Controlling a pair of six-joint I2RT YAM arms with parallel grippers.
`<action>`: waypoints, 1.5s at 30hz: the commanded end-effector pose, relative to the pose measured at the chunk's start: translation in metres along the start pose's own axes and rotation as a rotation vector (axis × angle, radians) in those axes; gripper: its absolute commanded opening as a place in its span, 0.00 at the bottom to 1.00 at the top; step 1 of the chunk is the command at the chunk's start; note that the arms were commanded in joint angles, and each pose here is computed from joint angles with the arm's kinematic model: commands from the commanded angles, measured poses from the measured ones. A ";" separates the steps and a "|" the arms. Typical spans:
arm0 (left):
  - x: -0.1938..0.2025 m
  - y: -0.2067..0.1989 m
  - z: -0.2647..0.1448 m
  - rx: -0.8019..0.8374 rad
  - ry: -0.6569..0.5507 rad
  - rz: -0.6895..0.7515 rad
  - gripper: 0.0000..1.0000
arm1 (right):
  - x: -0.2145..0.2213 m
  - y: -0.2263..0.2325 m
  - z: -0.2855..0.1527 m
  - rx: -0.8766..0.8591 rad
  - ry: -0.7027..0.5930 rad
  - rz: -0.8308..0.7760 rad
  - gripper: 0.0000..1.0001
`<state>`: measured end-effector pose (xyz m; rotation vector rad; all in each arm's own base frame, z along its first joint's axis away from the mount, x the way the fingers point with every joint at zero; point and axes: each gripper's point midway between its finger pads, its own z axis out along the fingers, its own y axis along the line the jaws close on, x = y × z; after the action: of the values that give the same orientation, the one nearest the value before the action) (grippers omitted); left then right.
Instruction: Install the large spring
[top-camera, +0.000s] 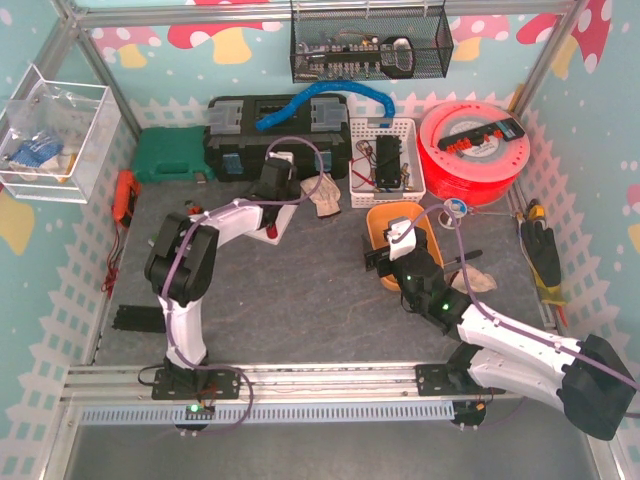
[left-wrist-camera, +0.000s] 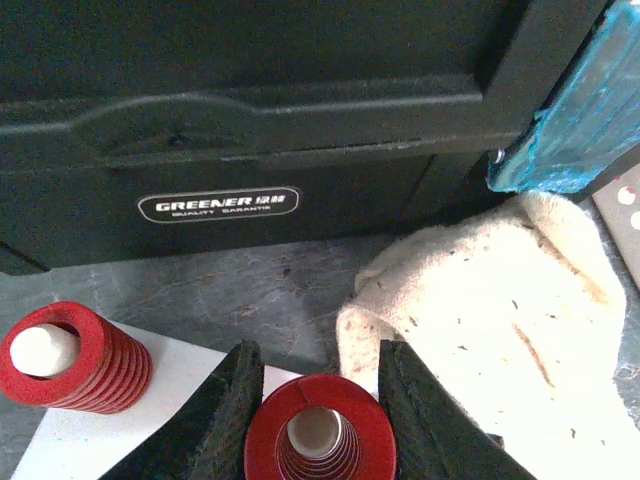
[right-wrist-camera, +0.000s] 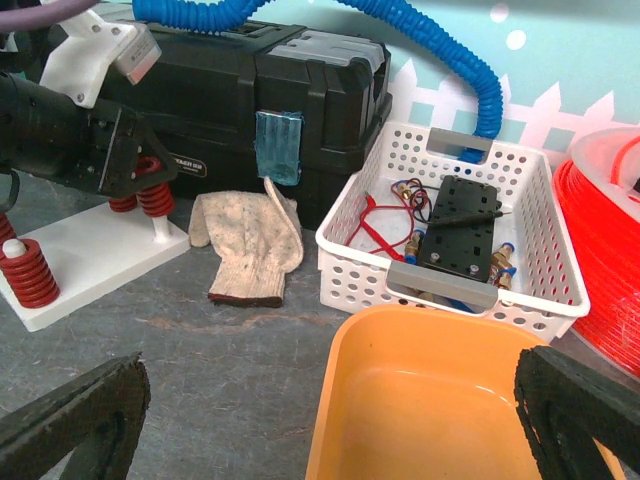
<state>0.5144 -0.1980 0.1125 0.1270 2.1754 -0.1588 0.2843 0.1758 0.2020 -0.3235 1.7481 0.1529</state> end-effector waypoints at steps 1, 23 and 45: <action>-0.016 -0.006 0.005 0.027 -0.037 0.003 0.09 | 0.002 -0.003 0.000 0.010 -0.003 -0.011 0.99; -0.037 0.007 -0.045 0.078 -0.108 -0.107 0.54 | -0.005 -0.002 0.008 0.015 -0.019 0.014 0.99; -0.006 0.066 -0.183 -0.048 -0.576 0.045 0.99 | 0.003 -0.155 0.051 0.458 -0.041 -0.114 0.99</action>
<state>0.3779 -0.1331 0.2159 0.0955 1.6597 -0.3192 0.3723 0.0526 0.2004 -0.0209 1.6976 -0.2677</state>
